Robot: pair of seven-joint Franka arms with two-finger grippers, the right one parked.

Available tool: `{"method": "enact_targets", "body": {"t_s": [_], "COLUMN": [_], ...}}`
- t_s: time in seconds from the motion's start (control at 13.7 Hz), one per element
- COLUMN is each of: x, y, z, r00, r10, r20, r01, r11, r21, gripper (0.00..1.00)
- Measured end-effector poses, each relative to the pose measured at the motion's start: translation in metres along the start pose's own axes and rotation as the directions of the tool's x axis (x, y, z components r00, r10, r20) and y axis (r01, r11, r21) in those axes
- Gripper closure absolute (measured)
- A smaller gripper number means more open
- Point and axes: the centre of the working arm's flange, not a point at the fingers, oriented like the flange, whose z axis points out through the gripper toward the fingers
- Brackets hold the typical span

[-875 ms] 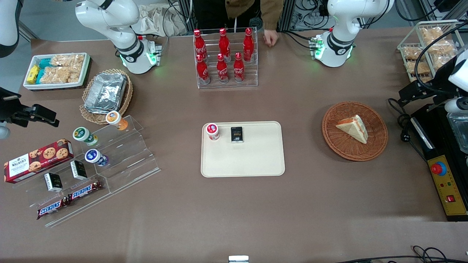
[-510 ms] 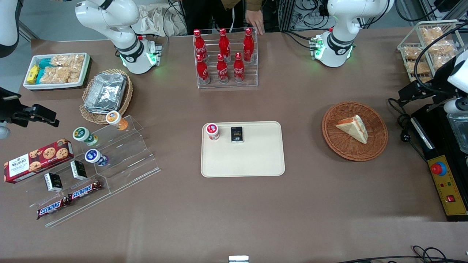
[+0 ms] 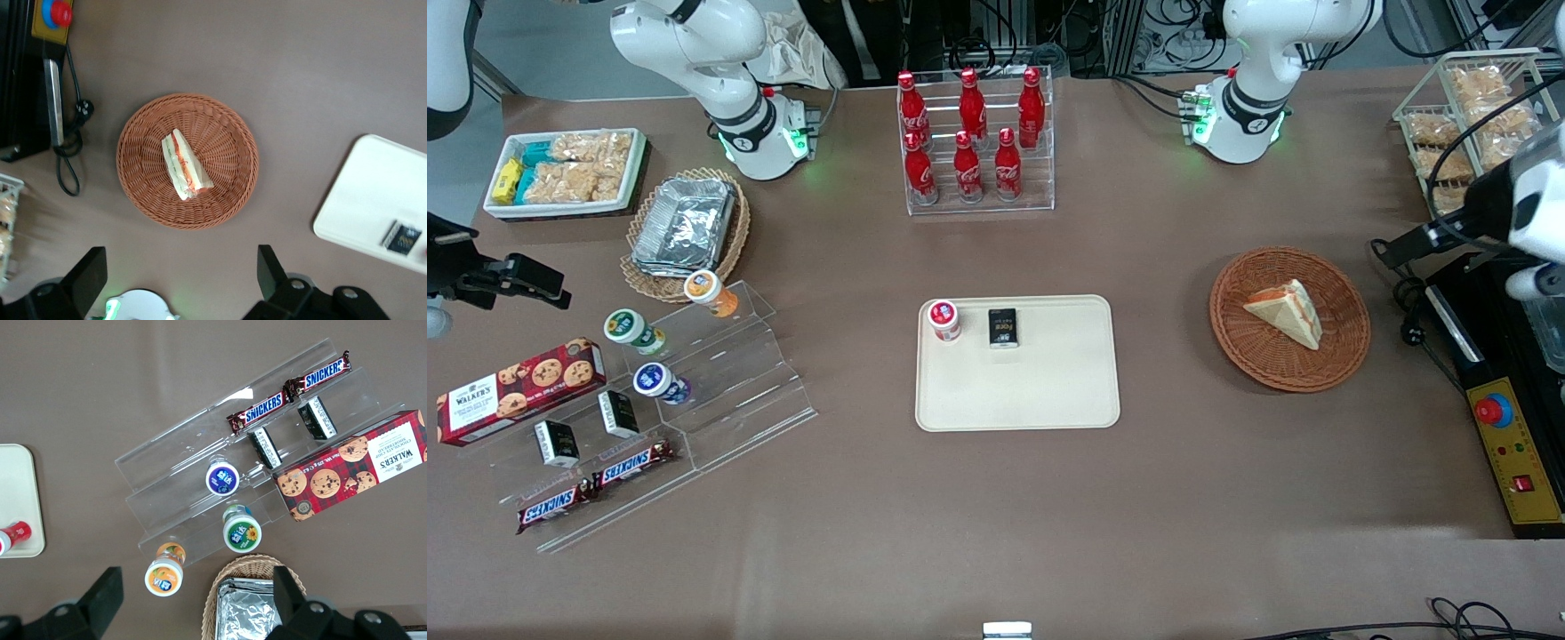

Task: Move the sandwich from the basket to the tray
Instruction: 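Move the left gripper toward the wicker basket holding the sandwich, then lower the open left gripper over the wrapped sandwich in the basket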

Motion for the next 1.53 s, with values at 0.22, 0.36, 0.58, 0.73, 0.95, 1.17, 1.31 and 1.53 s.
{"method": "enact_targets", "body": {"t_s": [0.22,0.36,0.58,0.73,0.95,1.17,1.31,1.53], "x": [-0.013,-0.027,-0.037,-0.038,-0.036,-0.038,-0.038,-0.034], "y": [-0.01,-0.019,-0.025,-0.026,-0.025,-0.026,-0.03,-0.04], "z": [0.057,0.1,0.152,0.178,0.223,0.271,0.295,0.315], "r00": [0.991,0.979,0.956,0.933,0.913,0.911,0.909,0.901], "r10": [-0.122,-0.19,-0.283,-0.349,-0.399,-0.401,-0.407,-0.426], "r20": [-0.051,-0.075,-0.082,-0.085,-0.088,-0.092,-0.086,-0.081], "r01": [0.121,0.188,0.282,0.347,0.396,0.398,0.404,0.423], "r11": [0.992,0.982,0.959,0.937,0.917,0.916,0.913,0.904], "r21": [-0.026,-0.026,-0.024,-0.034,-0.047,-0.056,-0.052,-0.052], "gripper": [0.0,0.0,0.0,0.0,0.0,0.0,0.0,0.0]}}
